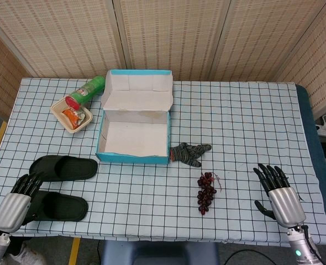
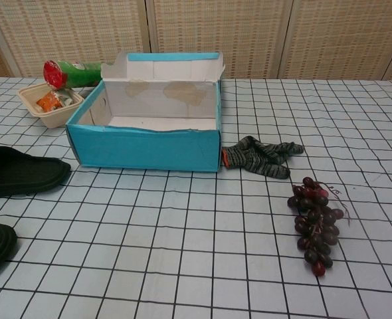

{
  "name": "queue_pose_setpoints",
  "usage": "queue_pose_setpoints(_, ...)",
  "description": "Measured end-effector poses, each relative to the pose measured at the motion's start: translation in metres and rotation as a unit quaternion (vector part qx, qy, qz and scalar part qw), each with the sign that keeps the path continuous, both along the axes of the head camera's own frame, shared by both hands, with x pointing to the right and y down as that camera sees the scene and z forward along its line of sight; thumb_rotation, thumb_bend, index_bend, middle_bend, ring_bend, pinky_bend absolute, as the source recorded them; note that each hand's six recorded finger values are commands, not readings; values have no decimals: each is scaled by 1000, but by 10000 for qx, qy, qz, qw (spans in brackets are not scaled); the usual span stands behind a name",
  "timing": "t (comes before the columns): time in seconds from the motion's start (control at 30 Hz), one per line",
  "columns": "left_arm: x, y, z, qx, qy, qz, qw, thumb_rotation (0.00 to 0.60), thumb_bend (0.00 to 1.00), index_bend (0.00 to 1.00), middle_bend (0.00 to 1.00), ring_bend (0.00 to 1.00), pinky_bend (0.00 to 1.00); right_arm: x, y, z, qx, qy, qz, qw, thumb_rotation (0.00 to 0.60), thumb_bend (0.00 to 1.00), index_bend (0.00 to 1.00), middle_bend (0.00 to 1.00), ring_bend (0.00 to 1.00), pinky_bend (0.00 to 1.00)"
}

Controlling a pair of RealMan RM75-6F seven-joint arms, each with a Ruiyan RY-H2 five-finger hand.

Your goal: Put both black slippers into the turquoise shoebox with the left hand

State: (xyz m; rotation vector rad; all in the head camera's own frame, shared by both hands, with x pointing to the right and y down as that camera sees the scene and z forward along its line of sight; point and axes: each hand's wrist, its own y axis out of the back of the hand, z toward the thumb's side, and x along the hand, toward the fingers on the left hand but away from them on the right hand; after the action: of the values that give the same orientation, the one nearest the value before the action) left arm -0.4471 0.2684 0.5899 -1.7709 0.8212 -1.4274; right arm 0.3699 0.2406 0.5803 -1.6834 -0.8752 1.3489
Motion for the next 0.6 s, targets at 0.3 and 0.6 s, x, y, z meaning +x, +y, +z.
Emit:
queue_pose_setpoints(0.3,-3,17,16,-877,49,14,9961,600,349,0,0,0,65,-2,-4,-10,29,-195,-4,9998,600,156,0,0,0,0)
queue_pose_setpoints(0.6,-7,20,36,-1273,-390,34,9911,600,331,0,0,0,59,-13,-8,-18,40,-355,-158,9992,600,156,0,0,0,0)
